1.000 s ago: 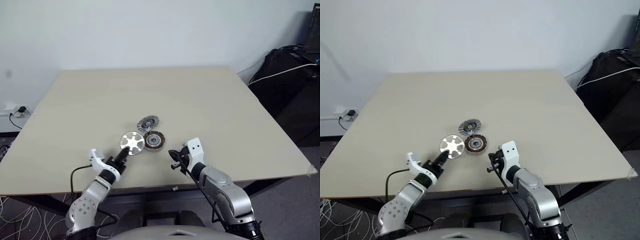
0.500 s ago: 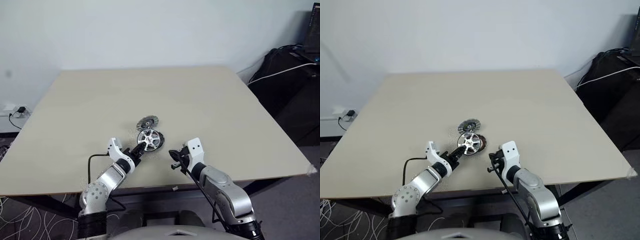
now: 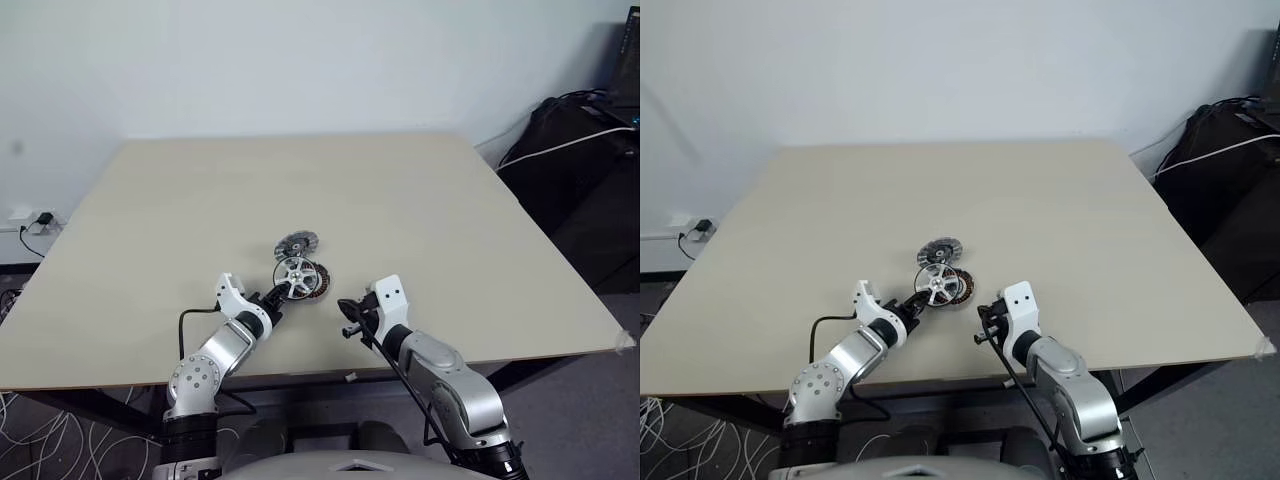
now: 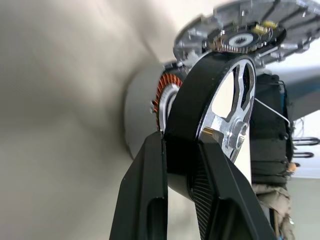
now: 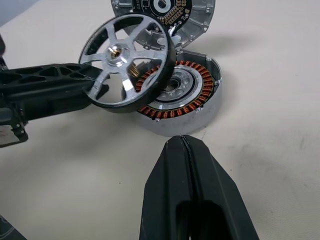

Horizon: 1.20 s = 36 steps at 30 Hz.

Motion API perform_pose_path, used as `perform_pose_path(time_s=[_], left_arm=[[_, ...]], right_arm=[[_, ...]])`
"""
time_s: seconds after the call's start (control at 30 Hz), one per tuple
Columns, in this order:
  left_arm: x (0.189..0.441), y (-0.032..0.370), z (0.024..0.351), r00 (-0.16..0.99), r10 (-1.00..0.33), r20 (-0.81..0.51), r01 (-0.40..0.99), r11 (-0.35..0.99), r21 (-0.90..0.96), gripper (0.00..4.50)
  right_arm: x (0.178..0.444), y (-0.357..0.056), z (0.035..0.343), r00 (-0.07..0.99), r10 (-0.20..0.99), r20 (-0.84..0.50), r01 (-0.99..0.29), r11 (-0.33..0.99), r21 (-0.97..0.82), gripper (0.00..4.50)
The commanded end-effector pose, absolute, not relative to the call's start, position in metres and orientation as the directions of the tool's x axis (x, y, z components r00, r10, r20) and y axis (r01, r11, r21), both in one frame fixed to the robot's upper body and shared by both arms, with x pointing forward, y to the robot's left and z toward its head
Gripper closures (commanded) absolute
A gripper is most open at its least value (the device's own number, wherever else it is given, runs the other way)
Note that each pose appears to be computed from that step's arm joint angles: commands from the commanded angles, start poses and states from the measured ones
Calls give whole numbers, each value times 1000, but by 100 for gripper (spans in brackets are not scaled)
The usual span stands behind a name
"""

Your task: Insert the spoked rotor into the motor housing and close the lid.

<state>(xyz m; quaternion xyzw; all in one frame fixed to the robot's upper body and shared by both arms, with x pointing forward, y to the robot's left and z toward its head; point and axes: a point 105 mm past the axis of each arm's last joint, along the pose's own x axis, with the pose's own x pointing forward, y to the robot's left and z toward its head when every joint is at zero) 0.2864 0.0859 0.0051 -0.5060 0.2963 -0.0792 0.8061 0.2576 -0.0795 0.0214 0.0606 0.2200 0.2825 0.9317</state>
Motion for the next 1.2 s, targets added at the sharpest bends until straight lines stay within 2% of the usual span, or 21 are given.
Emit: perform_pose_path(time_s=[0.03,0.4,0.93,1.2], left_arm=[[296,39,33,816,-510,-272,-115,319,-941,415],[308,28,35,809,-525,-264,-112,303,-946,415],[311,16,37,789,-558,-257,-108,287,-952,415],[315,22,45,811,-540,-226,-75,287,-955,155]], right_arm=[[261,-77,39,762,566,-314,-519,824,227,450],[261,-76,39,765,565,-309,-518,825,227,450],[261,-77,39,771,558,-307,-510,830,226,450],[262,-78,40,773,554,-309,-506,833,225,450]])
